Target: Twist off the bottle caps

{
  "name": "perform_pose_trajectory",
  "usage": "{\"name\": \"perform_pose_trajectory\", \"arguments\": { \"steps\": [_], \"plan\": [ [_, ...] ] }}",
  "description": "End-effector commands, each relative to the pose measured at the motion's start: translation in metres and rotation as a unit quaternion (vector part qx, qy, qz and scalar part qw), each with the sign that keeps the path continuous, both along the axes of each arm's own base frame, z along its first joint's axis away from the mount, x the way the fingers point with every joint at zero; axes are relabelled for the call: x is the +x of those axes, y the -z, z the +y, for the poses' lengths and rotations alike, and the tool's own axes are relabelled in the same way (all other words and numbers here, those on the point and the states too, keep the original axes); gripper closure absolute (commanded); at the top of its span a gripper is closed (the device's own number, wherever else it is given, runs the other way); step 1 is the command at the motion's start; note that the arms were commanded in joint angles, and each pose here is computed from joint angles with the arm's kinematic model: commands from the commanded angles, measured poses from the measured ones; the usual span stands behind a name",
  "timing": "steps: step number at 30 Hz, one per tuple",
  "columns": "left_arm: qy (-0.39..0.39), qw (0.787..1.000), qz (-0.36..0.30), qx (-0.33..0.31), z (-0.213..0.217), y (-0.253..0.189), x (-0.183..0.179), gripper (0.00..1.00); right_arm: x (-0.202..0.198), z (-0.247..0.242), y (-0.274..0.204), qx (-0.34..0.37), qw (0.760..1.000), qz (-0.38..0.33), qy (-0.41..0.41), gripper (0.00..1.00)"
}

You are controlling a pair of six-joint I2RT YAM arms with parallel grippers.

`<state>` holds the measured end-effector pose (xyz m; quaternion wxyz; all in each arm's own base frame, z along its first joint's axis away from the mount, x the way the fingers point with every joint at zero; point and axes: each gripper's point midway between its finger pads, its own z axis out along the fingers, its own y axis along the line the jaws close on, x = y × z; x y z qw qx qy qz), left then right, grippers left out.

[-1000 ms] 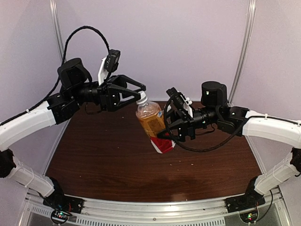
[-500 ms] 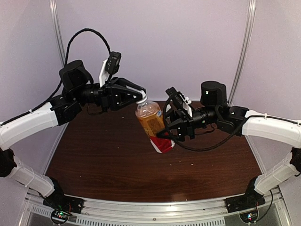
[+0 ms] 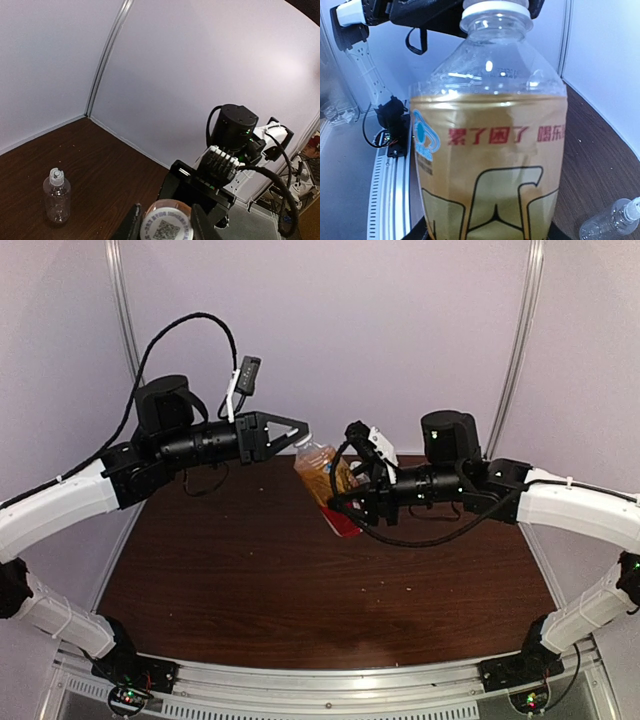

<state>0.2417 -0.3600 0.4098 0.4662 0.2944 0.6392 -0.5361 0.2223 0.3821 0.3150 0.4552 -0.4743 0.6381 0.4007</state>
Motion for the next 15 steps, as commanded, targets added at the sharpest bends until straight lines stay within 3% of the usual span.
{"name": "perform_pose_trajectory", "arguments": {
  "steps": [1,6,15],
  "plan": [
    [-0.141,0.986,0.081,-0.032,0.032,-0.014,0.033,0.84,0.039,-0.021,0.004,-0.033,0.992,-0.04,0.116,0.74],
    [-0.185,0.974,0.125,-0.034,0.039,-0.002,0.043,0.83,0.045,-0.026,0.003,-0.035,0.988,-0.058,0.142,0.75],
    [-0.178,0.976,0.124,-0.032,0.032,0.004,0.046,0.83,0.036,-0.022,0.006,-0.036,0.991,-0.064,0.115,0.76]
  ]
}}
